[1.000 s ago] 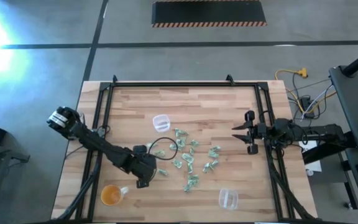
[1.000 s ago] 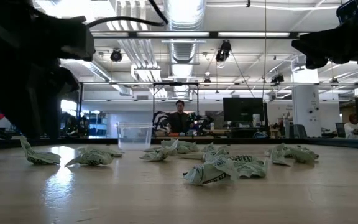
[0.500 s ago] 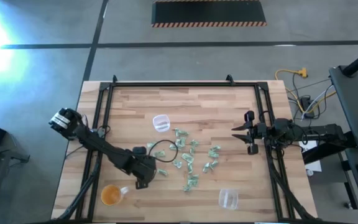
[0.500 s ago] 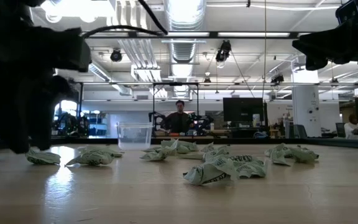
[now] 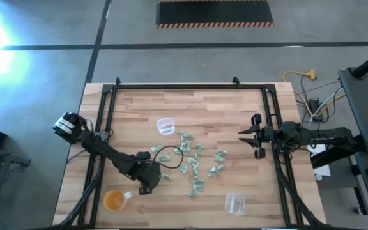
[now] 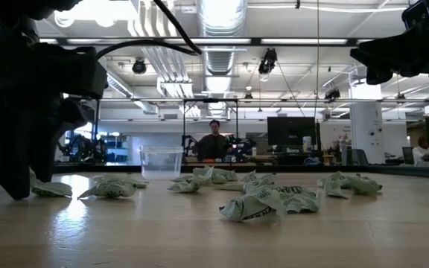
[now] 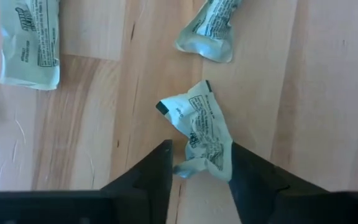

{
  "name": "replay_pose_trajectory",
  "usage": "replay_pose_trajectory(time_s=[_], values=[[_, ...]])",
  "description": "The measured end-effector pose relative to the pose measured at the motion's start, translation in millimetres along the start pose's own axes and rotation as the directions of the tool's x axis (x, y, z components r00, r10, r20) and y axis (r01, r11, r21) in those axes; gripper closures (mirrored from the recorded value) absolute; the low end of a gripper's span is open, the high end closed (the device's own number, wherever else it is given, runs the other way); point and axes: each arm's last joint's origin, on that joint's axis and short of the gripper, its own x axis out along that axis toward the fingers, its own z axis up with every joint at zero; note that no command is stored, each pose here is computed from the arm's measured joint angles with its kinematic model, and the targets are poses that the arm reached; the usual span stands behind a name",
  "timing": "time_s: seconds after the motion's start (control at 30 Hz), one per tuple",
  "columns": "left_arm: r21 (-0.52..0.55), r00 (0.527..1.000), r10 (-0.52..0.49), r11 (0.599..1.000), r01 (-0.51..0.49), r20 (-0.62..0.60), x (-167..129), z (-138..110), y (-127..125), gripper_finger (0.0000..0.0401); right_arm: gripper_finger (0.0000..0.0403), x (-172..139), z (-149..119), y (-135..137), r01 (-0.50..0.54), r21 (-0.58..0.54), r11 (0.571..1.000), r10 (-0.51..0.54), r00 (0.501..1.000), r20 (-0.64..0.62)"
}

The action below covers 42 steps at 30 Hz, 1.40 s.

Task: Pick and place Stevia / Truvia into bins
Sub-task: Put the stevia packet into the top transparent container

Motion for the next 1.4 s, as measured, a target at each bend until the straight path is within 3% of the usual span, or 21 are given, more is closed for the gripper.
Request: replay_pose_trajectory(time_s=[0.37,0.73,0.97,1.17,1.4], values=[[0.049,1.0,0.013,0.999,-0.014,0.016,-2,0,1,0.0396,0.0316,0,0,0,0.0,-0.002,1.0,0.0,1.0,0.0],[0.119,0.99,0.042,0.991,-0.058,0.135,-20,10,-1,0.04,0.0313,0,-1,0,0.003,-0.002,1.0,-0.003,1.0,-0.009],[0.142,0.944,0.148,0.97,-0.196,0.294,-41,16,6,0.0401,0.0323,0,-2,0,0.002,-0.003,1.0,-0.002,1.0,-0.016],[0.088,0.884,0.281,0.938,-0.336,0.373,-52,27,30,0.0401,0.0321,0,-1,0,0.002,-0.003,1.0,-0.002,1.0,-0.015],[0.034,0.86,0.375,0.911,-0.411,0.346,-57,45,75,0.0401,0.0314,0,-2,0,0.002,-0.001,1.0,-0.002,1.0,-0.017]])
